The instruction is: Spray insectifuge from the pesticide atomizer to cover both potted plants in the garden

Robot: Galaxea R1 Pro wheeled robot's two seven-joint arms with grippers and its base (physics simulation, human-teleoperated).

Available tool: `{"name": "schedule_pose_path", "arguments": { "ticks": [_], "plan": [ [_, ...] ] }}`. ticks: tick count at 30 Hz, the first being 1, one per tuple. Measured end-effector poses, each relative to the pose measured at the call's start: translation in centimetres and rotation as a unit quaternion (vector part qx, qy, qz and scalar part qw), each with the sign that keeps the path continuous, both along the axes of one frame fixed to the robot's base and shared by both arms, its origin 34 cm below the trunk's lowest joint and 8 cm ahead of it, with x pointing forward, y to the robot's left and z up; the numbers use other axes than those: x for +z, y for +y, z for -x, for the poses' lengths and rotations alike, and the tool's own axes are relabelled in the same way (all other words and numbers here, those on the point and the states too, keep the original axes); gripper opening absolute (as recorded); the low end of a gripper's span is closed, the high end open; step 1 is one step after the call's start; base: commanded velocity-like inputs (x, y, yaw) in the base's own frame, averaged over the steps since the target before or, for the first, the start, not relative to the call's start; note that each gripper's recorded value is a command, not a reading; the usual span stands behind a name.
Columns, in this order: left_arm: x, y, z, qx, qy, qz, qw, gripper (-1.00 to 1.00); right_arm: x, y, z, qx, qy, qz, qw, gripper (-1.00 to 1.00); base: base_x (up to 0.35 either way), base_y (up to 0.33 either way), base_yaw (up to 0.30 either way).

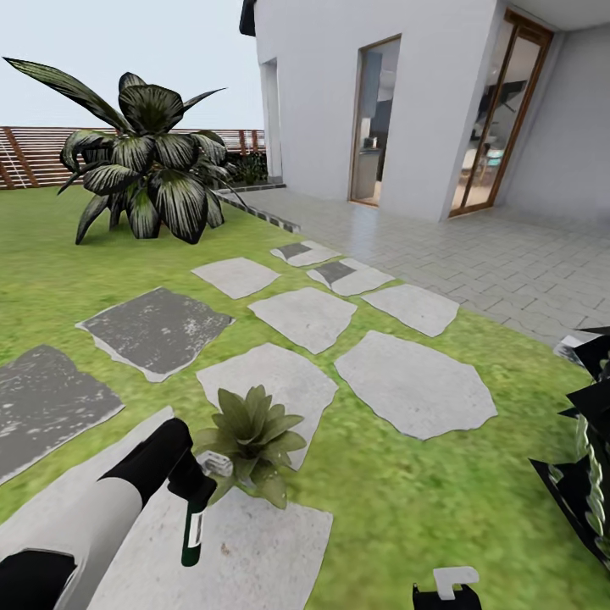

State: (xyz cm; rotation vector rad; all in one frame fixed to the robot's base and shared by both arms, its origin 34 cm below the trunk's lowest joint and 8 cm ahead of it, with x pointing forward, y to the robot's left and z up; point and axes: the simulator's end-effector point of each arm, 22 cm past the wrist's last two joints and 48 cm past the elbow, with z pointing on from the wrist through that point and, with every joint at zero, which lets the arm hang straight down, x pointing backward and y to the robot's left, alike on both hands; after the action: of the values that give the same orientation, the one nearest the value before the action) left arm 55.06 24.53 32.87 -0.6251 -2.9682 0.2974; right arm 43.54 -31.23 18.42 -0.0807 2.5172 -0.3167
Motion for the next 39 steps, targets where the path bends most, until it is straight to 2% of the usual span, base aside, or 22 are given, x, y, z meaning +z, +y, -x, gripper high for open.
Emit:
{"name": "schedule_pose_path", "arguments": {
  "ticks": [8,14,19,27,30,33,37,39],
  "plan": [
    [-0.9,0.9,1.2,0.003,0.013,-0.005,0.9999,-1.00,0.0,0.0,0.0,0.000,0.000,0.000,1.0000,1.00,0.001,0.000,0.000],
    [-2.1,2.8,3.0,0.010,0.032,-0.016,0.9993,-1.00,-0.1,0.2,0.1,-0.002,0.001,-0.002,1.0000,1.00,0.000,0.000,0.000],
    [-2.4,2.6,3.2,0.010,0.036,-0.014,0.9992,-1.00,-0.4,0.1,0.3,-0.002,0.005,-0.002,1.0000,1.00,0.000,0.000,0.000],
    [-1.9,1.4,1.7,0.010,0.028,-0.006,0.9995,-1.00,-0.8,0.1,0.8,-0.002,0.012,-0.002,0.9999,1.00,0.000,0.000,0.000],
    [-0.1,0.6,-1.1,0.009,0.008,0.003,0.9999,-1.00,-1.0,0.1,1.0,-0.002,0.014,-0.002,0.9999,1.00,0.000,0.000,0.000],
    [0.7,0.1,-2.1,0.008,0.006,0.016,0.9998,-1.00,-1.2,0.1,1.1,-0.002,0.016,-0.002,0.9999,1.00,0.000,0.000,0.000],
    [0.1,0.8,-1.5,-0.001,0.015,0.005,0.9999,-1.00,-1.4,0.1,1.3,-0.002,0.019,-0.002,0.9998,1.00,0.000,0.000,0.000],
    [-0.3,1.9,-1.1,-0.005,0.017,-0.008,0.9998,-1.00,-1.4,0.1,1.4,-0.002,0.020,-0.001,0.9998,1.00,0.000,0.000,0.000]
  ]
}}
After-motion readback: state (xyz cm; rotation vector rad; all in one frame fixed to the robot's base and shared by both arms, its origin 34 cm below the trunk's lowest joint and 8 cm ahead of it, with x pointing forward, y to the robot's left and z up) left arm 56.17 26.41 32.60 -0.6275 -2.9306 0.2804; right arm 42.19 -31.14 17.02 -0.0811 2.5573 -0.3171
